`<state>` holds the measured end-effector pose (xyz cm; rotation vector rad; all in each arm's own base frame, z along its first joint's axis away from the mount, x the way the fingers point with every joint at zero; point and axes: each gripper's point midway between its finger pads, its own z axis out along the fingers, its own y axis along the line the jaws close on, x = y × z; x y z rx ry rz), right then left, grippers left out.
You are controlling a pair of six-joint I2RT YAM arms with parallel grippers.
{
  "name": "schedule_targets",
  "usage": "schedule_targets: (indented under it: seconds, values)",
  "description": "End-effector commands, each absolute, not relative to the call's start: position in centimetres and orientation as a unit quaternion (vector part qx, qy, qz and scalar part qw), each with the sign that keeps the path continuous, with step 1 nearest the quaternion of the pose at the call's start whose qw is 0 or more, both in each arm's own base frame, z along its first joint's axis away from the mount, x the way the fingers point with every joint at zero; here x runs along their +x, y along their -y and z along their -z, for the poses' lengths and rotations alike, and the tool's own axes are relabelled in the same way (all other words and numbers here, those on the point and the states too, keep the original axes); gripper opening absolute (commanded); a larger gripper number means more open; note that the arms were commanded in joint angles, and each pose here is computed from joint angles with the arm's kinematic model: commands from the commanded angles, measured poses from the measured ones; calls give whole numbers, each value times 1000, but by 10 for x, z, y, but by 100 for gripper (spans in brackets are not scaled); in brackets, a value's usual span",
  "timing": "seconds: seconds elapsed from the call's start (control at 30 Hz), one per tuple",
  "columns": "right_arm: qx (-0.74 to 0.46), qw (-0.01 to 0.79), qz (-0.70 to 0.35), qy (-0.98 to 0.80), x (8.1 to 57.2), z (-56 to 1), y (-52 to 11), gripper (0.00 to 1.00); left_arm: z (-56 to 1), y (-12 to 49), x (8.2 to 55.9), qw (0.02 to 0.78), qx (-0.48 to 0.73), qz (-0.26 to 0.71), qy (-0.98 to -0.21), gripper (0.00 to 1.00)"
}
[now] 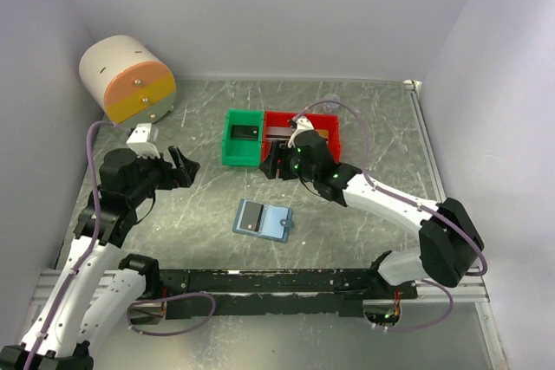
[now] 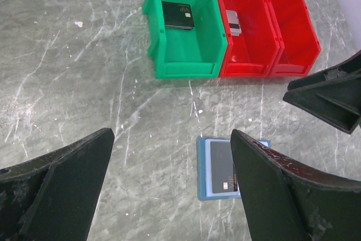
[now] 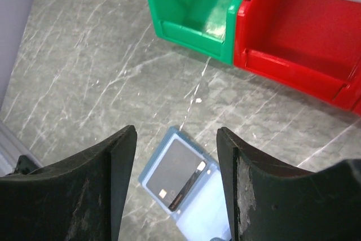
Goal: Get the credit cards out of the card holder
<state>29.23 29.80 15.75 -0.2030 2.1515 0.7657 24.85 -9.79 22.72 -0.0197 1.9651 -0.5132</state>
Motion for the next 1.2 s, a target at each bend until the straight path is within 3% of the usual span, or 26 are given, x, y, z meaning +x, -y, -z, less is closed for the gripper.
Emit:
schedule_targets:
  seconds: [0.0,0.17,0.47,0.57,0.63,0.73,0.93,1.03,1.17]
  values:
    - [-76,377,-352,-853,271,-159,-307,58,-228,99,255,531,-5,214,-820,97]
    - [-78,326,-317,-887,254,-122,-306,50,-219,101,258,508,-10,214,-834,95]
    - [-148,286,-263,-910,234,-90,-294,47,-202,110,261,469,0,224,-855,90]
    - [-177,274,-276,-904,226,-83,-298,46,-200,130,260,461,48,269,-844,92]
    - [-186,262,-270,-908,225,-76,-298,46,-196,151,255,429,86,319,-841,98]
    - [-191,253,-262,-912,225,-63,-297,45,-186,168,253,389,65,353,-849,93]
    - [-191,230,-224,-928,226,-43,-283,38,-163,206,241,378,58,374,-845,93]
    - [-183,228,-223,-930,229,-42,-274,35,-145,222,236,354,61,364,-860,89]
    - [-190,221,-251,-923,224,-46,-276,34,-120,238,230,319,66,357,-875,75]
